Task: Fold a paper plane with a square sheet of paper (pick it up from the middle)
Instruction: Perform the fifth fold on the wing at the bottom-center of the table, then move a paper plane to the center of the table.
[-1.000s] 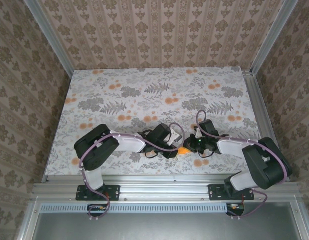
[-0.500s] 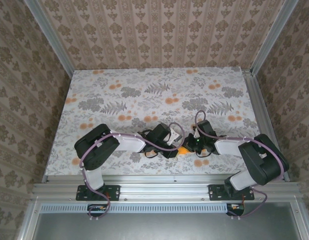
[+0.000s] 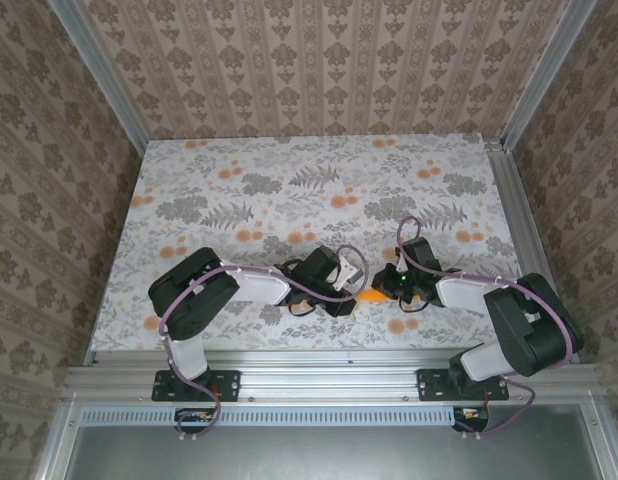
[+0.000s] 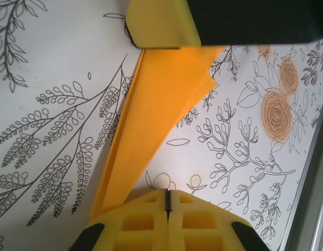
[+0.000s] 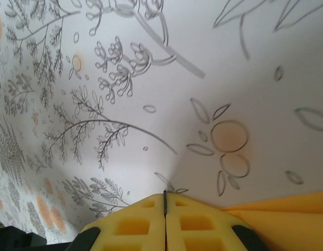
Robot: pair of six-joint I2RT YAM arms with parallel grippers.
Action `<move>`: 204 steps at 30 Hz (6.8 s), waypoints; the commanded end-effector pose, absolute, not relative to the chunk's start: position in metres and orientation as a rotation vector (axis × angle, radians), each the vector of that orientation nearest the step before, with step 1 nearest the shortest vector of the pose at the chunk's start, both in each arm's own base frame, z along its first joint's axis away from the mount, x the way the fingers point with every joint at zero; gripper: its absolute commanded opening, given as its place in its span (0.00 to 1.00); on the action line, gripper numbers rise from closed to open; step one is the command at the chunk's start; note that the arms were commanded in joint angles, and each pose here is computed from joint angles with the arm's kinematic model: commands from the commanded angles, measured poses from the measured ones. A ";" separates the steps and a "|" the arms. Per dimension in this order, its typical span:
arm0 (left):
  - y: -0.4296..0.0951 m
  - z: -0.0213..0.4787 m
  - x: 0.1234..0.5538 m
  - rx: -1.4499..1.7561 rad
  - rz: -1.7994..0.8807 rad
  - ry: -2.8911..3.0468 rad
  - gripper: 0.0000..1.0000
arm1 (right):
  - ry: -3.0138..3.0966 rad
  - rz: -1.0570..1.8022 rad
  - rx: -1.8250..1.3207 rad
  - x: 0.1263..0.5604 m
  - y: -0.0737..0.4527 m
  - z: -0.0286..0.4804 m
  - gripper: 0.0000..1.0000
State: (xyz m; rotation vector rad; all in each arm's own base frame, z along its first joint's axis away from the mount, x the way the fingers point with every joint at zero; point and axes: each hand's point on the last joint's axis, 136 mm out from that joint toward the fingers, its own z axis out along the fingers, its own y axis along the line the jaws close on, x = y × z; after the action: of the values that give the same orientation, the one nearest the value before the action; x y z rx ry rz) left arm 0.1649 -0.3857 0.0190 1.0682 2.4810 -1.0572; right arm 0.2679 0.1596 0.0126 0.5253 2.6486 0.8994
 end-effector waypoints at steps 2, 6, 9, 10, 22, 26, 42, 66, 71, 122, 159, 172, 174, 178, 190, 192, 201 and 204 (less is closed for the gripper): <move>-0.329 -0.036 0.160 1.032 -0.787 2.728 0.00 | 2.733 0.773 0.572 0.251 0.140 -0.011 0.09; -0.342 -0.008 0.164 1.022 -0.855 2.675 0.00 | 2.752 0.816 0.550 0.248 0.146 -0.014 0.08; -0.354 0.028 0.171 1.007 -0.913 2.597 0.00 | 2.763 0.866 0.507 0.246 0.155 -0.014 0.07; -0.358 0.040 0.174 1.001 -0.925 2.570 0.00 | 2.765 0.885 0.486 0.245 0.159 -0.013 0.07; -0.387 0.070 0.192 0.982 -1.052 2.476 0.00 | 2.753 1.053 0.328 0.240 0.198 0.003 0.06; -0.388 0.053 0.190 0.982 -1.059 2.498 0.00 | 2.744 1.073 0.350 0.240 0.199 0.007 0.05; -0.381 0.017 0.164 1.047 -1.047 2.559 0.00 | 2.761 1.065 0.361 0.242 0.202 0.006 0.04; -0.309 -0.073 0.135 1.309 -0.440 2.769 0.00 | 2.715 0.891 0.454 0.264 0.160 0.003 0.07; -0.301 -0.074 0.131 1.315 -0.417 2.784 0.00 | 2.706 0.888 0.485 0.270 0.150 -0.001 0.07; -0.293 -0.037 0.116 1.203 -0.561 2.806 0.00 | 2.501 0.955 0.700 0.314 0.091 0.019 0.07; -0.359 0.037 0.147 1.480 -0.525 2.498 0.55 | 2.597 1.060 0.464 0.243 0.124 0.074 0.51; -0.358 0.030 0.157 1.430 -0.567 2.529 0.24 | 2.603 1.074 0.464 0.238 0.127 0.071 0.52; -0.357 0.031 0.159 1.426 -0.565 2.530 0.18 | 2.603 1.077 0.459 0.239 0.128 0.071 0.52; -0.357 0.036 0.160 1.418 -0.584 2.530 0.09 | 2.617 1.095 0.448 0.236 0.134 0.068 0.52; -0.350 0.067 0.178 1.205 -0.834 2.546 0.00 | 2.589 1.245 0.457 0.228 0.168 0.076 0.61; -0.348 0.070 0.182 1.147 -0.880 2.551 0.00 | 2.567 1.285 0.479 0.228 0.174 0.079 0.65; -0.338 0.059 0.195 0.904 -0.979 2.621 0.00 | 2.536 1.306 0.545 0.235 0.192 0.078 0.75; -0.339 0.059 0.195 0.884 -0.998 2.615 0.00 | 2.536 1.330 0.556 0.238 0.201 0.075 0.75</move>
State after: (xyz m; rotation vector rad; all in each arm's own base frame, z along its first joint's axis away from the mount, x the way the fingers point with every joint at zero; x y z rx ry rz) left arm 0.1924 -0.3300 0.0458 0.9428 2.6520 -0.9094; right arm 0.2310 0.1958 0.0774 0.4974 2.5671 1.3106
